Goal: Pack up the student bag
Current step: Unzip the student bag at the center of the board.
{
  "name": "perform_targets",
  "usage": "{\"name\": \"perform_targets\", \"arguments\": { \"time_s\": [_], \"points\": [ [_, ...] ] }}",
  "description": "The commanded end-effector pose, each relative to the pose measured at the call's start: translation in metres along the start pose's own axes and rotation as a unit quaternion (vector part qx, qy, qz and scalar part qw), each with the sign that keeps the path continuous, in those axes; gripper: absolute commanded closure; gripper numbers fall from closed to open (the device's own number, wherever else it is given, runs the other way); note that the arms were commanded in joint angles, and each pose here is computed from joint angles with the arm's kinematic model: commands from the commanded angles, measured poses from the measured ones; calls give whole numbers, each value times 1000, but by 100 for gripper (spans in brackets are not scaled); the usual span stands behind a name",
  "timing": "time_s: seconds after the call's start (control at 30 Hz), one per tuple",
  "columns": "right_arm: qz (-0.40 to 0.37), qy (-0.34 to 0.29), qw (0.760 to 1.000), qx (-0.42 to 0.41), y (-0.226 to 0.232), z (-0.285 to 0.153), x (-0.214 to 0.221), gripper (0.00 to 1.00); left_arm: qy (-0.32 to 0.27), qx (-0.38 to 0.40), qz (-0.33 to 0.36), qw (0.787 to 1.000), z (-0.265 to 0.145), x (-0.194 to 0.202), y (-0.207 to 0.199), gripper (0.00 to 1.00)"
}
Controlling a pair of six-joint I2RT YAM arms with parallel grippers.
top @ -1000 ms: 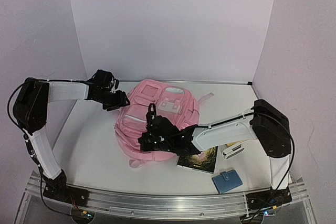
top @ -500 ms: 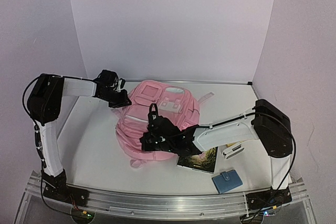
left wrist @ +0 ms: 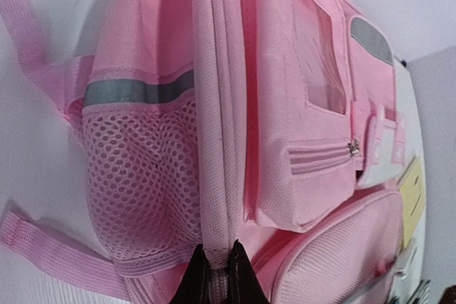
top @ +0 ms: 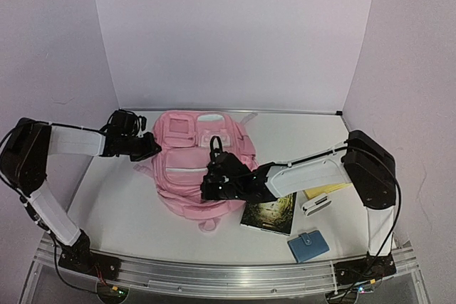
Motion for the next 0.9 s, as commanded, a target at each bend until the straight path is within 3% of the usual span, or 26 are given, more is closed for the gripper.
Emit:
{"name": "perform_targets", "arguments": {
  "time_s": [0.0,0.37,0.63,0.87],
  "points": [
    [1,-61,995,74,-54,-3,-44,100,20,36,-74,996,-32,39,-3,100],
    [-48,-7,999,22,-45,-35,-20,100,-50,3,-162,986,-37,62,-4,100],
    [-62,7,998,-28,12,-47,7,100,-102,-9,-213,972,-44,70,7,100],
    [-48,-5,996,-69,53,-42,3,100,-128,-15,-216,968,-58,69,9,100]
  ]
}}
Point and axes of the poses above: each gripper's point midway between its finger pads, its own z axis out along the fingers, its own y axis along the line the jaws close on, x = y × z, the point moved 7 cm from there along -z, back along the fingers, and after that the axes turned 12 degrees about -z, right-handed, at the moved point
